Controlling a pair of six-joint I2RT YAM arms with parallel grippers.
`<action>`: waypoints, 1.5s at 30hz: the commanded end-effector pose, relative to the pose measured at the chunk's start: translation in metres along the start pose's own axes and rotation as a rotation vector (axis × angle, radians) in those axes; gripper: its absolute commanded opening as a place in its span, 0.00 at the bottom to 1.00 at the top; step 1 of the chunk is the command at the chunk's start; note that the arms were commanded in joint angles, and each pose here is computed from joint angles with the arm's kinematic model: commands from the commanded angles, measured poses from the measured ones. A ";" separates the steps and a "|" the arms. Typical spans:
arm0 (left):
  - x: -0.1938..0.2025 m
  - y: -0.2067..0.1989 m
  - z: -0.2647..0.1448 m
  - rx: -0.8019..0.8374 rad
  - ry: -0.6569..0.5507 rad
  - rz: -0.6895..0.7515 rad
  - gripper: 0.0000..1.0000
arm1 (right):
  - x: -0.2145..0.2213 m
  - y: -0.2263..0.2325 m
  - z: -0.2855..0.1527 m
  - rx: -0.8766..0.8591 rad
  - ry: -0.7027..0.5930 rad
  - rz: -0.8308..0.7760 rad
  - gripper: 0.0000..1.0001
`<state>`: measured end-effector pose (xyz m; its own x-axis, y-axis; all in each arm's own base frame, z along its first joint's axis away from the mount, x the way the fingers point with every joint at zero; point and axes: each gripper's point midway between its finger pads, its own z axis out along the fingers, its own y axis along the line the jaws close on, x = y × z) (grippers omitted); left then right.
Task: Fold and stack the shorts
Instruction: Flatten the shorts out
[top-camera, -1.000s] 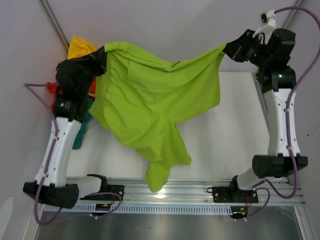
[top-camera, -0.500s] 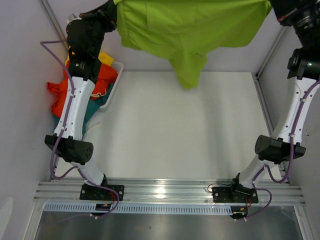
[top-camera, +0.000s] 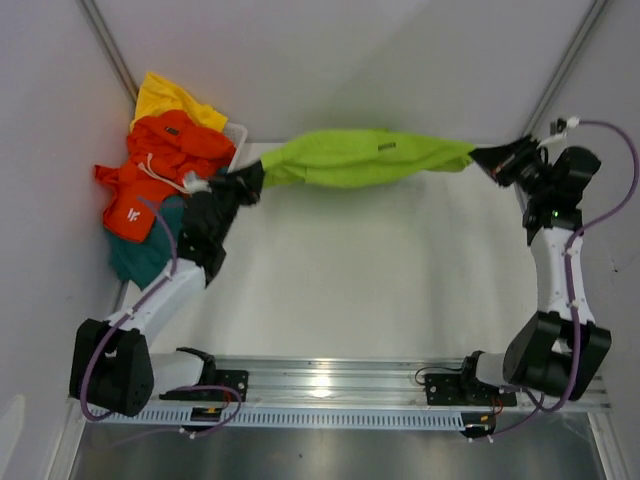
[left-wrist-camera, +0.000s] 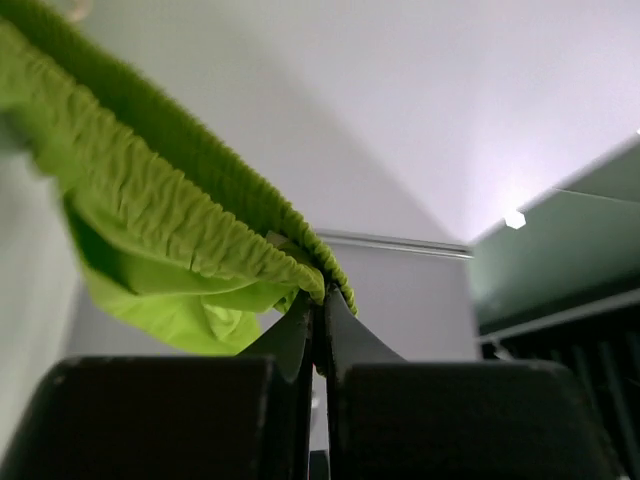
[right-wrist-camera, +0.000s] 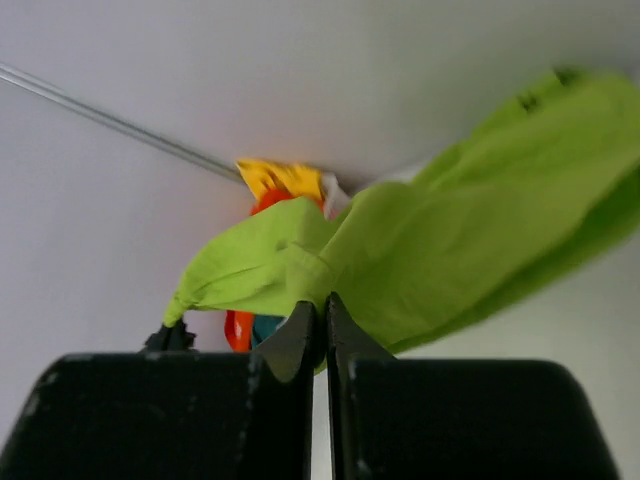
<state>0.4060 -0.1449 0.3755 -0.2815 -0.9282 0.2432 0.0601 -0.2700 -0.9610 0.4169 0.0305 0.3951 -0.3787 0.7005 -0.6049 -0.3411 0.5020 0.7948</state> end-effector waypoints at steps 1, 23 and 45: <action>0.018 0.024 -0.062 0.132 0.058 0.005 0.00 | 0.043 0.045 -0.048 -0.027 -0.046 -0.206 0.00; -0.014 0.126 -0.294 -0.365 0.077 0.488 0.99 | 0.202 0.026 -0.220 0.237 -0.105 -0.302 0.66; -0.051 0.158 -0.165 -0.890 0.194 1.052 0.96 | 0.258 -0.141 -0.093 0.793 0.451 -0.171 0.58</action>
<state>0.2502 -0.1041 0.1837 -0.6380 -0.5545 -0.5343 -0.3097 0.8201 -0.4813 0.2494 0.1040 0.1108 -0.8116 0.3783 -0.4452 0.1757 0.8848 0.4315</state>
